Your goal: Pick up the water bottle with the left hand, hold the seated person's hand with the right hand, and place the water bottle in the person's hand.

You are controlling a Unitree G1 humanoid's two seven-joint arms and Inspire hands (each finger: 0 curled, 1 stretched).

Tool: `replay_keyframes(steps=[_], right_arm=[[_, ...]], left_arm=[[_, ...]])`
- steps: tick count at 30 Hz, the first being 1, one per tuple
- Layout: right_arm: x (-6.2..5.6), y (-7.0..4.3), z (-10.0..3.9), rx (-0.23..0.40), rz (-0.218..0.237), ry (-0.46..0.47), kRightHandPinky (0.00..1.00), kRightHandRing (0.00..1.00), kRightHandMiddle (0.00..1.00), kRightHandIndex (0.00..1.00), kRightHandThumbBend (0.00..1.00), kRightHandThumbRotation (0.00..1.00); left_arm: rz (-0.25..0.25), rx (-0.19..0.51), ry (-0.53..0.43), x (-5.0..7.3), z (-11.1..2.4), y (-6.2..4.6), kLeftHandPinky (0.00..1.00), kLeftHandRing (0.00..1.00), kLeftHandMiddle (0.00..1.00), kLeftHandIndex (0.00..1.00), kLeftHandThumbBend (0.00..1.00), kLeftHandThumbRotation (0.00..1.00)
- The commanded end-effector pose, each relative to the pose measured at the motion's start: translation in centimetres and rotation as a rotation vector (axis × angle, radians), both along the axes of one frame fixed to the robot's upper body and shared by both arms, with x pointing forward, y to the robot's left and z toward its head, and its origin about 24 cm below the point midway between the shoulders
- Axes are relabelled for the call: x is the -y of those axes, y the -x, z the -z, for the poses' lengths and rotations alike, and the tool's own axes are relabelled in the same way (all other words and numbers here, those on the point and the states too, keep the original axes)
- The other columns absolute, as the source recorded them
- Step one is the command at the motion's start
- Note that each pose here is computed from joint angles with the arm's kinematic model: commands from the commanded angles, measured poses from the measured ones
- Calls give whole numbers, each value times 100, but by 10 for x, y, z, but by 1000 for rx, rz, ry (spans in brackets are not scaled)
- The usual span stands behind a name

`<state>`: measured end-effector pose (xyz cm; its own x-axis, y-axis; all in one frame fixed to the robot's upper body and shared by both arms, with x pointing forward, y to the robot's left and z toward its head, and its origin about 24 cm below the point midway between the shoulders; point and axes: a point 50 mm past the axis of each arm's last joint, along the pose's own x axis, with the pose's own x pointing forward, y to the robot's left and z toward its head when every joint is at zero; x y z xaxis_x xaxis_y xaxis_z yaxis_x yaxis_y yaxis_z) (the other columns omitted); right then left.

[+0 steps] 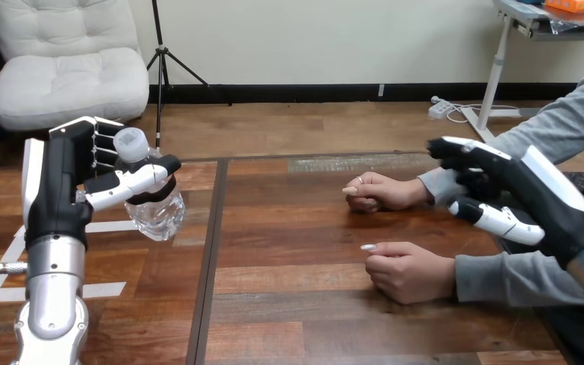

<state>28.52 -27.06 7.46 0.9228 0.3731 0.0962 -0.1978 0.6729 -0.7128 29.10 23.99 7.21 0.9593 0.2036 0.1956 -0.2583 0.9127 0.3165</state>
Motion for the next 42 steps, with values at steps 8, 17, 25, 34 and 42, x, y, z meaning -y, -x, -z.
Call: replay_keyframes(steps=[8,17,25,34,42], right_arm=[[8,-18,-28,77,-14,115,74,82,86,85,99,89],[12,-21,-27,42,-3,196,71,82,86,85,99,85],[13,-21,-25,19,-1,241,70,82,85,84,99,77],[12,-22,-21,-38,-4,295,70,83,85,86,100,67],[10,-22,-18,-82,-7,327,72,85,87,87,100,59]], left_arm=[[22,136,14,4,-31,-6,35,39,42,41,76,0],[22,139,17,5,-34,-5,35,39,42,40,76,0],[24,141,13,5,-34,-5,34,39,41,40,76,0],[28,145,5,5,-35,-5,34,38,41,40,75,0],[36,152,5,5,-36,-4,33,38,41,40,75,0]])
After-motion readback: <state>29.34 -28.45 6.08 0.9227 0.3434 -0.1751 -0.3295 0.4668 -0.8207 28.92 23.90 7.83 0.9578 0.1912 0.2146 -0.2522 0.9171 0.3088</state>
